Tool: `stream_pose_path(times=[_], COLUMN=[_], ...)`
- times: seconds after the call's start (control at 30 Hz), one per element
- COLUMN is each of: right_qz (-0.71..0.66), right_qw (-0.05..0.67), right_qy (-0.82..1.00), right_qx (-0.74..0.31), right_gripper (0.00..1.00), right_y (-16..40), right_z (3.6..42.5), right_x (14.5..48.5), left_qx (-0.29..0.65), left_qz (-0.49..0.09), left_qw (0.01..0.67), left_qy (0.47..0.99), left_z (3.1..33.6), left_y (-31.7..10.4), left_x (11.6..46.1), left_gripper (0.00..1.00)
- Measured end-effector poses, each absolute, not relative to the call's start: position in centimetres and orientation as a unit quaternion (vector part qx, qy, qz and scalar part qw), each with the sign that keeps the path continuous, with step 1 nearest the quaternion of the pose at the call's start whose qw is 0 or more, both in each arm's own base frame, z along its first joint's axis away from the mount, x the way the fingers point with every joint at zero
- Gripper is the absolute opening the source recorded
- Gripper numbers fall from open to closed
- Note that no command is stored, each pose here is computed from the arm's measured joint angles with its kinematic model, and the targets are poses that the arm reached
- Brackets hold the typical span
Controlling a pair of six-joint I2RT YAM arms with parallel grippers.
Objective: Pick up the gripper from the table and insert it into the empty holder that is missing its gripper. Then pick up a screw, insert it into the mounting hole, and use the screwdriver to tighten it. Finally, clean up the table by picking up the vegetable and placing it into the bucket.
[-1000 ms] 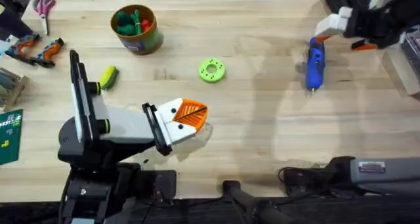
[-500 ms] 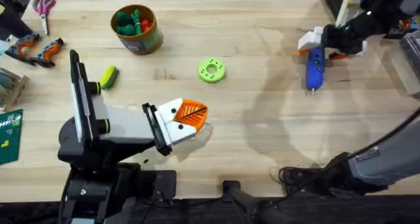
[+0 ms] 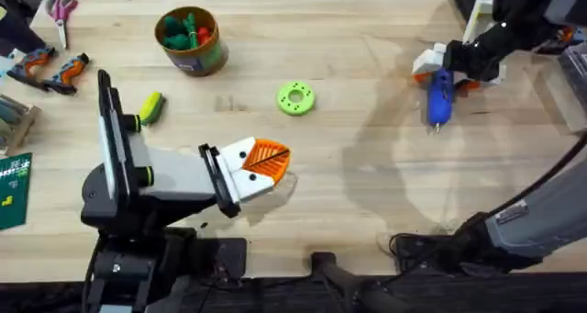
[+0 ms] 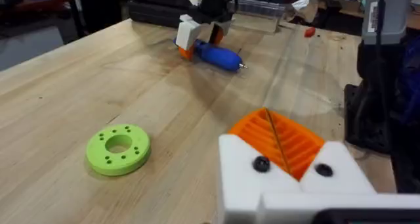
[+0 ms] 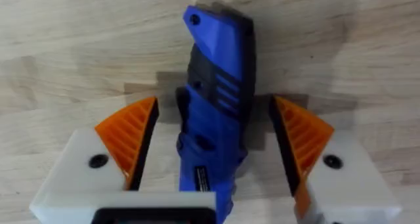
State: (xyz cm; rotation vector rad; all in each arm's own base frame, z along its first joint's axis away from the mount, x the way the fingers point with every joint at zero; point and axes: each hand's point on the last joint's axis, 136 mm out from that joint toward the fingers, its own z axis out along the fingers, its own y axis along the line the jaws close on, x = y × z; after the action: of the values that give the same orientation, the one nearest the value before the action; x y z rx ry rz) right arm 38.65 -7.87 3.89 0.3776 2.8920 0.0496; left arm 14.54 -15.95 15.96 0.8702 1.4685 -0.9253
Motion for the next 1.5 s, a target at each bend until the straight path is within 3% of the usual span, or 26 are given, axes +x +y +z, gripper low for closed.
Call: stream_pose_path(times=[0.1, 0.17, 0.33, 0.37, 0.4, 0.77, 1.17, 1.5], right_qz=[0.016, 0.013, 0.007, 0.004, 0.005, 0.007, 0.035, 0.071], right_qw=[0.112, 0.112, 0.112, 0.112, 0.111, 0.081, 0.228, 0.322], right_qy=[0.985, 0.985, 0.984, 0.984, 0.984, 0.987, 0.967, 0.942], right_qx=[0.132, 0.133, 0.138, 0.138, 0.141, 0.140, 0.110, 0.058], right_gripper=[0.988, 0.894, 0.176, 0.061, 0.027, 0.028, 0.028, 0.028], right_y=[-7.9, -8.0, -8.3, -8.4, -8.4, -8.0, -5.8, -1.4], right_z=[3.9, 3.9, 3.9, 3.9, 3.9, 4.1, 18.6, 26.7], right_x=[38.7, 38.7, 38.6, 38.6, 38.5, 36.8, 34.3, 28.4], left_qx=[0.370, 0.370, 0.370, 0.370, 0.370, 0.370, 0.370, 0.370], left_qz=[-0.393, -0.393, -0.393, -0.393, -0.393, -0.393, -0.393, -0.393], left_qw=[0.565, 0.565, 0.565, 0.565, 0.565, 0.565, 0.565, 0.565], left_qy=[0.624, 0.624, 0.624, 0.624, 0.624, 0.624, 0.624, 0.624], left_z=[16.0, 16.0, 16.0, 16.0, 16.0, 16.0, 16.0, 16.0], left_y=[-16.0, -16.0, -16.0, -16.0, -16.0, -16.0, -16.0, -16.0], left_x=[14.5, 14.5, 14.5, 14.5, 14.5, 14.5, 14.5, 14.5], left_gripper=[0.005, 0.005, 0.005, 0.005, 0.005, 0.005, 0.005, 0.005])
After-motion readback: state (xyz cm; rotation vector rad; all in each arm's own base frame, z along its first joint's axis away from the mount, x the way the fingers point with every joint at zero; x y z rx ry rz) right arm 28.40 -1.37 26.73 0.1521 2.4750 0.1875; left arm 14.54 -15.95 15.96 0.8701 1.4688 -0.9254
